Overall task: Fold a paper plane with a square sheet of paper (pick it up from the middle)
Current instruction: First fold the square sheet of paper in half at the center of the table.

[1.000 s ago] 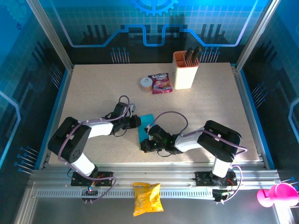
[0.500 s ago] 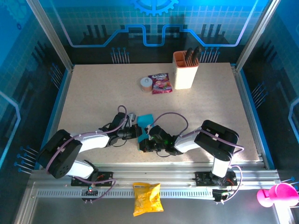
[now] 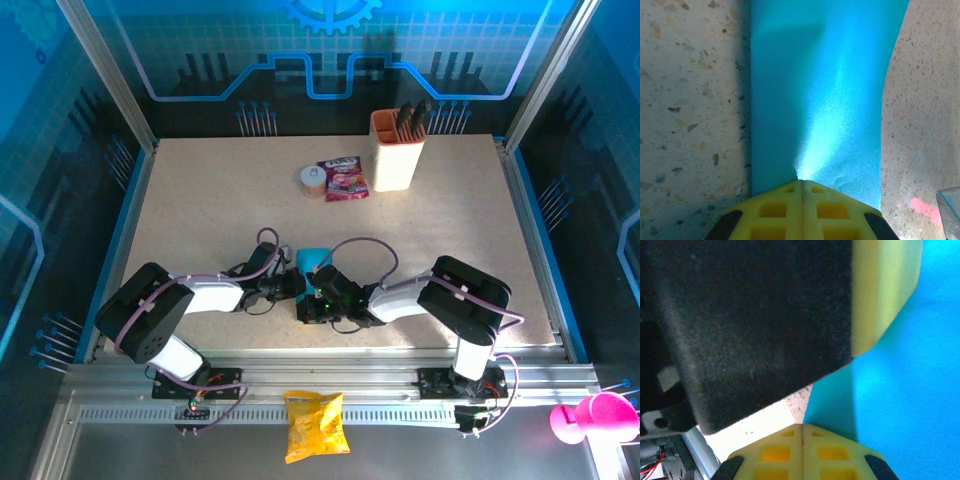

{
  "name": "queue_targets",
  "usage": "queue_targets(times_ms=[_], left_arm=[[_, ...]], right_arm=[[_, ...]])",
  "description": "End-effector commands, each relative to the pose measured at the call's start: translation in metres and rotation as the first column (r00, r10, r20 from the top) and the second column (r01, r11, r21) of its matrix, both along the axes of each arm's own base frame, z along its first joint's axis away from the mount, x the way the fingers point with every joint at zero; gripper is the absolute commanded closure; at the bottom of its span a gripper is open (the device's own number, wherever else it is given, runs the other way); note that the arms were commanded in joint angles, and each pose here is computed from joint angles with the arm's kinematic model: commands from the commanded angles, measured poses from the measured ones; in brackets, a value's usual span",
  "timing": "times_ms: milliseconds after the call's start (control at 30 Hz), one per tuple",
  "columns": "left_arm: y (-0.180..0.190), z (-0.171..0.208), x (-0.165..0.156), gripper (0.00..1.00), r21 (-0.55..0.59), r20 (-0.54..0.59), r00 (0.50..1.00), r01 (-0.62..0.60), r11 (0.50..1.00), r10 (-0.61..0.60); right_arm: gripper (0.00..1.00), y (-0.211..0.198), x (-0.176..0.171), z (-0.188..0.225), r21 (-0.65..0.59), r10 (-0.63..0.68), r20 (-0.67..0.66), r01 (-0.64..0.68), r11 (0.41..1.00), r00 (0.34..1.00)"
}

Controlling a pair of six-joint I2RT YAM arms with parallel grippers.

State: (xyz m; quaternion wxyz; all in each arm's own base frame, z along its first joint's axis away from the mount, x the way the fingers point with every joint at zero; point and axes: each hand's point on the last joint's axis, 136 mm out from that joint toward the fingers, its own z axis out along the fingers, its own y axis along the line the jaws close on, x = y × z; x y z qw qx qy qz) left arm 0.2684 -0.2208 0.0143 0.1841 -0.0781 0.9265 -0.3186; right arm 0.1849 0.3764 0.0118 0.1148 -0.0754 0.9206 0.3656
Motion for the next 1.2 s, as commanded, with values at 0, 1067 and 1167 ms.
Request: queue_targets(times_ms=[0,1067,1167], left_arm=[[0.014,-0.007,0.012,1.0,0.095,-0.001,0.998,-0.061,0.994,0.061],[0.039,-0.013,0.113,1.0,0.177,0.002,0.992,-0.125,0.976,0.126],[0.042,-0.014,0.123,1.0,0.183,0.001,0.991,-0.134,0.974,0.136]], right_arm=[[1.0,-0.073,-0.041,-0.073,-0.358,-0.025,-0.163,-0.036,0.933,0.986],[1.0,-0.099,-0.061,-0.104,-0.43,-0.055,-0.229,-0.05,0.902,0.972],[1.0,-0.102,-0.062,-0.105,-0.436,-0.059,-0.23,-0.049,0.899,0.971]])
